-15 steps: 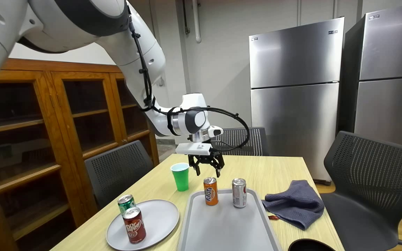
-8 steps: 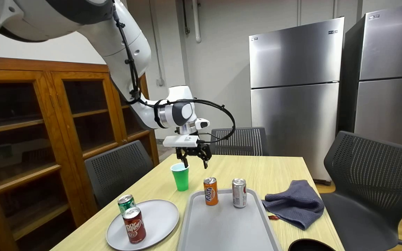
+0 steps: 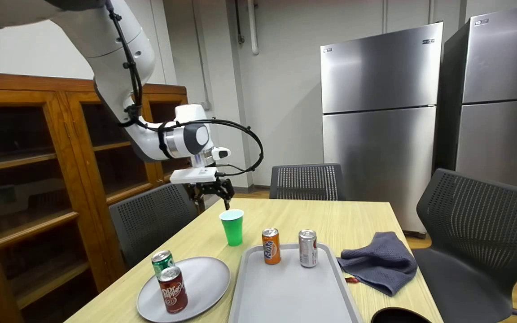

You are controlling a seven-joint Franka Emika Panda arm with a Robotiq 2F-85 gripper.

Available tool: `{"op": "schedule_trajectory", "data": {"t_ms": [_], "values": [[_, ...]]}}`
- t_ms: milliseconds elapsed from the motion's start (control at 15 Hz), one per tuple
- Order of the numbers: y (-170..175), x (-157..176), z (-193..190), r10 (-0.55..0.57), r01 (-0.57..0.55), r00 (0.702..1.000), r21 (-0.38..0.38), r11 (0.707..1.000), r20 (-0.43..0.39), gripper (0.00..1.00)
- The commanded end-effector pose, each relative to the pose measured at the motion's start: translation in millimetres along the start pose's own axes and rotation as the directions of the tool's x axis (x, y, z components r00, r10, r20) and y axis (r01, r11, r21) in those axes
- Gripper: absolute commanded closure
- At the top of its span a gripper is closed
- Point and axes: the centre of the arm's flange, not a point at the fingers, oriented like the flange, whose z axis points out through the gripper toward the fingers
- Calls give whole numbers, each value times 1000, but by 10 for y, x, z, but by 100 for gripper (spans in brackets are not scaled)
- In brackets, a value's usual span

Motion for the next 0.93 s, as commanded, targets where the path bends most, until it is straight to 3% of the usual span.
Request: {"op": "schedule_trajectory", "data": {"t_ms": [0,467,867], "values": [[-578,-209,-173,-89,89,996,9,996,2,0],[-1504,-472,-201,-253,252,967,59,966,23,0],[-1700,-716,-26,-290,286,955,54,957,70,0]]}}
